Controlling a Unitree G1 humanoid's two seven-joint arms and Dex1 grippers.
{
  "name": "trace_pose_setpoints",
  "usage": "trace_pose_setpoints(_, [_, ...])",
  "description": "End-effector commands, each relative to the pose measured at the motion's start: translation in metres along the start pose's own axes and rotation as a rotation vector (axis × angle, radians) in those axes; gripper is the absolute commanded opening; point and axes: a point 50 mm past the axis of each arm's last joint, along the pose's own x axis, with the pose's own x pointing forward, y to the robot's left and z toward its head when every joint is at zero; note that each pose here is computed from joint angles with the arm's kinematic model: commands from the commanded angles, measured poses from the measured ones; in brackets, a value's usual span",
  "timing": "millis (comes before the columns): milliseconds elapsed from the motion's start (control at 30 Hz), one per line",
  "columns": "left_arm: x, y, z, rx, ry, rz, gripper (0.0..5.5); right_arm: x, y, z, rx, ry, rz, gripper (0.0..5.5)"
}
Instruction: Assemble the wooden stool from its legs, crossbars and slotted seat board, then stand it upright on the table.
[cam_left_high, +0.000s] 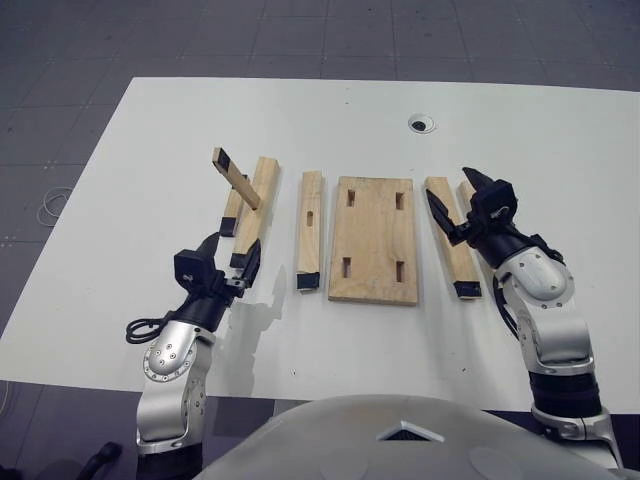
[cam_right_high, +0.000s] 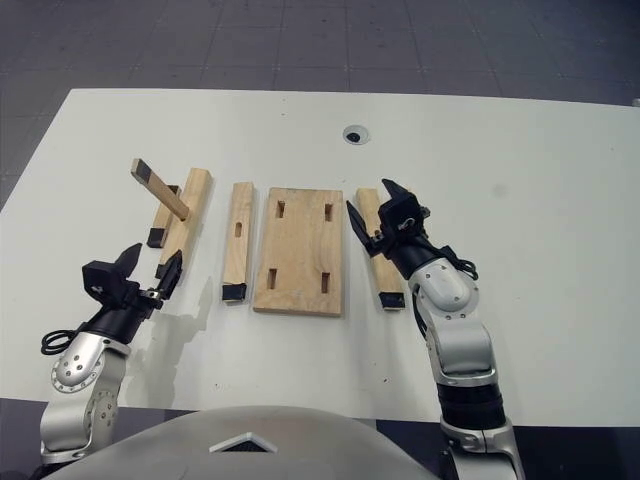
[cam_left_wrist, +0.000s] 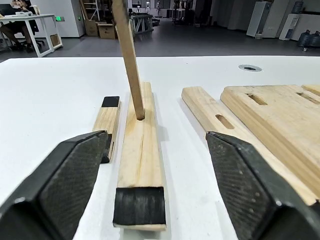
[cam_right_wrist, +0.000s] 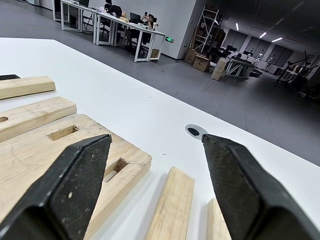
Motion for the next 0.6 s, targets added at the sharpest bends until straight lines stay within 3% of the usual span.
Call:
trace_pose_setpoints(33, [0.000, 0.003, -0.013, 0.008, 0.037, 0.008, 3.81, 0.002, -0.003, 0.002, -0.006, 0.002, 0.004, 3.34])
trace_pose_setpoints(133, [0.005, 0.004, -0.016, 0.012, 0.037, 0.016, 4.15, 0.002, -0.003, 0.002, -0.007, 0.001, 0.007, 3.34])
trace_pose_setpoints(600, [0.026, 0.010, -0.041, 0.000, 0.068, 0.005, 4.15, 0.005, -0.004, 0.006, -0.008, -0.017, 0.014, 3.34])
